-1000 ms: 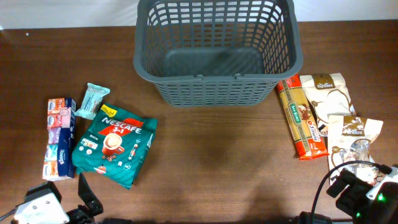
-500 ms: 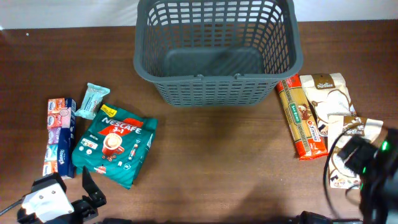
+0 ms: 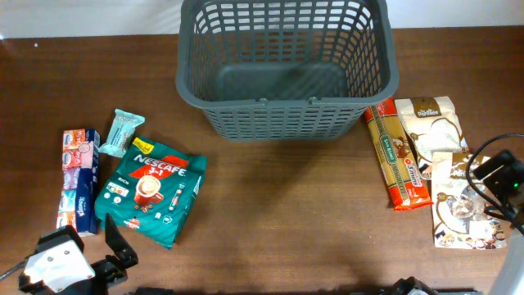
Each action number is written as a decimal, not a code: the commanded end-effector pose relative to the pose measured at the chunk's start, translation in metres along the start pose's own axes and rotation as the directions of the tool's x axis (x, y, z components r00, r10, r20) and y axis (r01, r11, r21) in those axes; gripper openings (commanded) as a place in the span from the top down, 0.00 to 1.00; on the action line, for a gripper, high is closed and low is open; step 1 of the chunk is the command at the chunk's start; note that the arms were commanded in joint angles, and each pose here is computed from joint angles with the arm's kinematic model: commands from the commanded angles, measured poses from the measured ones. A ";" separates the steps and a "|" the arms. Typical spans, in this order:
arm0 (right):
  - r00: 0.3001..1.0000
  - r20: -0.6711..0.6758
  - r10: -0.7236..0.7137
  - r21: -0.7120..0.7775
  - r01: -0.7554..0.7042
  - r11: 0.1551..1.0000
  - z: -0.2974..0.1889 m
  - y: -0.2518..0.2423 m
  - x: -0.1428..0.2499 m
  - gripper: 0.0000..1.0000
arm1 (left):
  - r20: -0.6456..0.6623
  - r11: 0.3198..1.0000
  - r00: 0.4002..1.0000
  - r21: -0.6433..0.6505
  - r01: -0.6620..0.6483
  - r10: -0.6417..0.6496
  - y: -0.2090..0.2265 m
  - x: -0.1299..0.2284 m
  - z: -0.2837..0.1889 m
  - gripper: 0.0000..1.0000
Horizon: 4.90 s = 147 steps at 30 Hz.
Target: Pack container
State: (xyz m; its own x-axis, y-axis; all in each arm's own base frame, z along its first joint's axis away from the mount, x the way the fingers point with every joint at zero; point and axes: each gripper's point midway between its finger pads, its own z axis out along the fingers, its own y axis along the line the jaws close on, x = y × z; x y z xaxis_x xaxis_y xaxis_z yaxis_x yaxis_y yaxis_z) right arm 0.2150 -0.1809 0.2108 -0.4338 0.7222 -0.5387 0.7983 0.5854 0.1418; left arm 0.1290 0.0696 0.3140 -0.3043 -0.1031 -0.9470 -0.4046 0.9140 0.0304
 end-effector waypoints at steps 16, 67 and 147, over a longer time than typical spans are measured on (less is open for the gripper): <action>0.992 0.110 -0.056 -0.099 0.067 0.993 -0.050 0.019 0.000 0.01 | -0.513 0.952 0.806 0.226 -0.206 0.296 -0.104 0.066 0.123 0.01; 0.989 0.072 -0.132 -0.171 0.142 0.975 -0.052 0.038 0.014 0.01 | -0.515 0.549 0.242 0.608 -0.573 0.822 -0.172 0.184 0.150 0.01; 0.989 0.053 -0.137 -0.174 0.144 0.974 -0.052 0.039 0.019 0.01 | 0.230 0.583 0.956 0.758 -0.293 0.182 -0.299 -0.246 0.069 0.98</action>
State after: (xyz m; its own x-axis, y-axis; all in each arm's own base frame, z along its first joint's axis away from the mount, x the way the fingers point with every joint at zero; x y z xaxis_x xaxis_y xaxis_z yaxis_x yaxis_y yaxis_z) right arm 0.2138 -0.1275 0.2403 -0.5200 0.6264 -0.5807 0.6556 0.7285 0.1988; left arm 0.3919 -0.0961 0.5016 -0.2685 0.1060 -0.9574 0.2000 0.9784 0.0523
